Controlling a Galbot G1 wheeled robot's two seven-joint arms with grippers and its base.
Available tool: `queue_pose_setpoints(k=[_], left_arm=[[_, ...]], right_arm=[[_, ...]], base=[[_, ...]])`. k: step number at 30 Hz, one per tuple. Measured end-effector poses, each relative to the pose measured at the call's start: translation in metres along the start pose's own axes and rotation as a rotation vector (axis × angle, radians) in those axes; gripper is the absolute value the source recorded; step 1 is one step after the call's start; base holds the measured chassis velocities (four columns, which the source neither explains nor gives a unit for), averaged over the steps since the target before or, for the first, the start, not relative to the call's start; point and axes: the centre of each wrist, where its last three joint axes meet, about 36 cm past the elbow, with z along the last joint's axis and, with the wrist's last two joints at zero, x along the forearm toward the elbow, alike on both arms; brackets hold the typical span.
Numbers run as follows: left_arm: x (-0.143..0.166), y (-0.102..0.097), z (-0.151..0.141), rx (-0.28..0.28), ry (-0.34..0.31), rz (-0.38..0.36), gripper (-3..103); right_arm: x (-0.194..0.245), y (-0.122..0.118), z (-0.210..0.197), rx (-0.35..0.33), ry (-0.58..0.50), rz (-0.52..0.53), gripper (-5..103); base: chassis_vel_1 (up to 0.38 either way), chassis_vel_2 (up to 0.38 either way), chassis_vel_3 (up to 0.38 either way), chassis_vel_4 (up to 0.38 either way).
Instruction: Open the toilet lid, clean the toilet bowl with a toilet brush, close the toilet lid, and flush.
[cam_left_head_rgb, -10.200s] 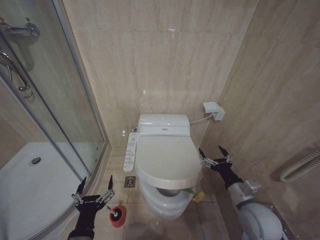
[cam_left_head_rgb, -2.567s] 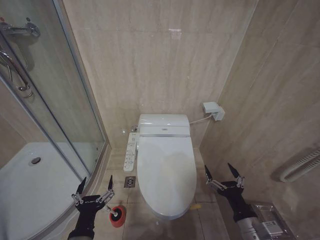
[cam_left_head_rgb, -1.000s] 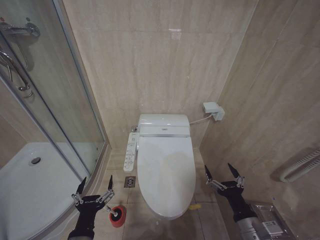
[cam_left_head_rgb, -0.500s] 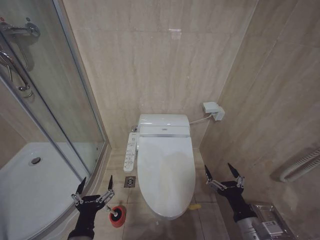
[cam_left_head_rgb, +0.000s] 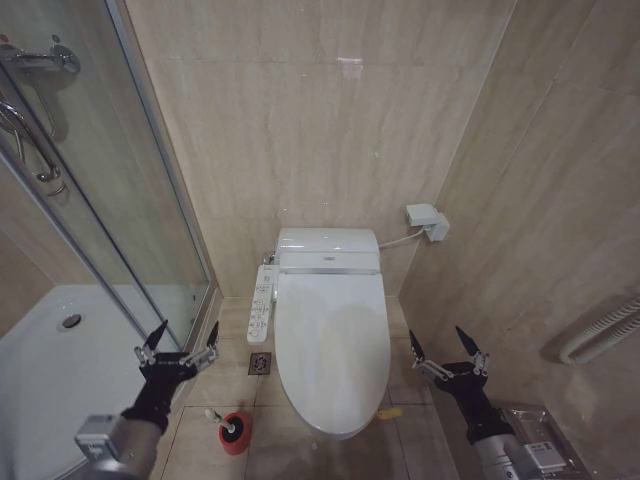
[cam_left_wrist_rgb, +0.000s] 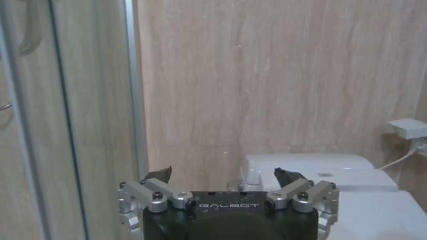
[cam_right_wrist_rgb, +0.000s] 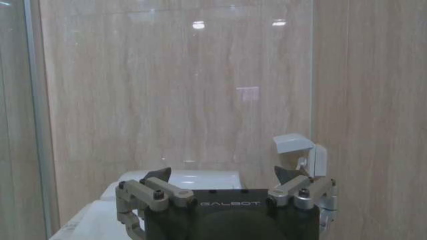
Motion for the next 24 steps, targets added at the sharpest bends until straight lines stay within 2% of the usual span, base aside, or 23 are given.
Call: queue_pose_setpoints(k=[6,13,16,17,19,22,23,24], left_arm=[[-0.003,0.01,-0.029,-0.002,0.022,0.048,100],[-0.004,0.012,-0.03,-0.002,0.024,0.052,98],[-0.008,0.015,-0.026,-0.003,0.023,0.05,98],[-0.013,0.02,-0.019,-0.004,0.018,0.042,94],[-0.019,0.026,-0.011,-0.005,0.014,0.034,94],[-0.036,0.044,0.016,-0.01,-0.007,0.005,94],[-0.036,0.044,0.016,-0.01,-0.007,0.005,94],[-0.043,0.052,0.027,-0.014,-0.015,-0.007,80]], right_arm=[[0.0,0.0,0.0,0.0,0.0,0.0,100],[0.0,0.0,0.0,0.0,0.0,0.0,100],[0.0,0.0,0.0,0.0,0.0,0.0,100],[0.0,0.0,0.0,0.0,0.0,0.0,100],[0.0,0.0,0.0,0.0,0.0,0.0,100],[0.0,0.0,0.0,0.0,0.0,0.0,100],[0.0,0.0,0.0,0.0,0.0,0.0,100],[0.0,0.0,0.0,0.0,0.0,0.0,100]], base=[[0.0,0.0,0.0,0.0],[0.0,0.0,0.0,0.0],[0.0,0.0,0.0,0.0],[0.0,0.0,0.0,0.0],[0.0,0.0,0.0,0.0],[0.0,0.0,0.0,0.0],[0.0,0.0,0.0,0.0],[0.0,0.0,0.0,0.0]])
